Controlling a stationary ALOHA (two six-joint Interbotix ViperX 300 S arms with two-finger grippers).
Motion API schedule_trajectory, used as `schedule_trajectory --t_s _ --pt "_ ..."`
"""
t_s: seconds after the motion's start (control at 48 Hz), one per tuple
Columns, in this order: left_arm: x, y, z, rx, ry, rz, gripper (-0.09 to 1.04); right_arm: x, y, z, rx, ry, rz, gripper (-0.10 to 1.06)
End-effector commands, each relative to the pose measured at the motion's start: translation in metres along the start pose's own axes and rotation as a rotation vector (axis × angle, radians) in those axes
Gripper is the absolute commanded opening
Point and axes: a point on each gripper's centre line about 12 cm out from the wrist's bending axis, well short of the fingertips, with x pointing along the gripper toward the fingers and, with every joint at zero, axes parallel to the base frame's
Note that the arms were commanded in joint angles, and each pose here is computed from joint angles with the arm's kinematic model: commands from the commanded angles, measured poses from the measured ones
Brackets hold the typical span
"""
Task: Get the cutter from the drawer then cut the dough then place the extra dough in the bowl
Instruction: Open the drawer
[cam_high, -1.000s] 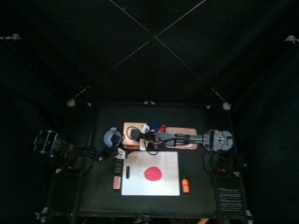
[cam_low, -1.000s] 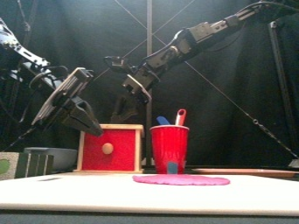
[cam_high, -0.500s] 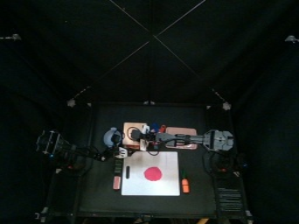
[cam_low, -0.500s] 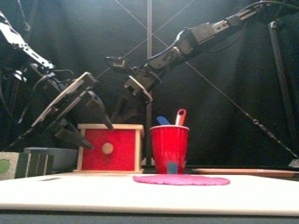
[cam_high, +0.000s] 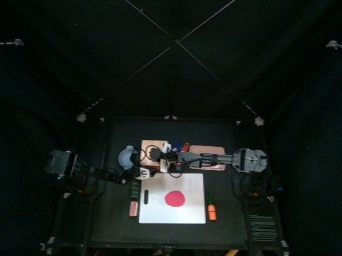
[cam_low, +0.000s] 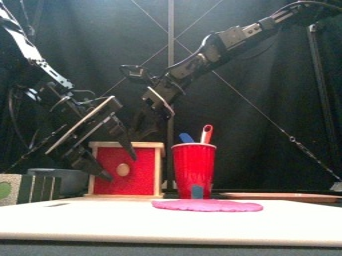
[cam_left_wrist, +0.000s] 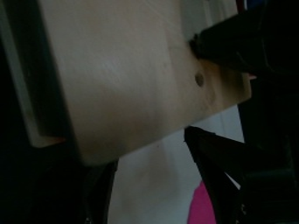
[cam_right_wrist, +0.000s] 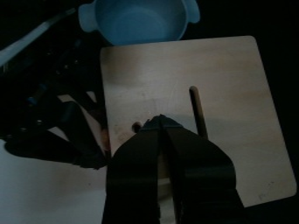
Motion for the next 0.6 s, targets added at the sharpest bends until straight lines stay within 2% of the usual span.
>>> schedule_trajectory --t_s 0.021,0.604 --pt "0.002 -0.007 0.008 -0.013 -0.036 -0.015 0.9 -0.001 0.0 -0.006 0.005 0.029 0.001 0.03" --pt "0.013 -0.004 0.001 0.039 -0.021 -0.003 0.67 0.0 0.001 -0.008 0.013 0.035 0.003 0.03"
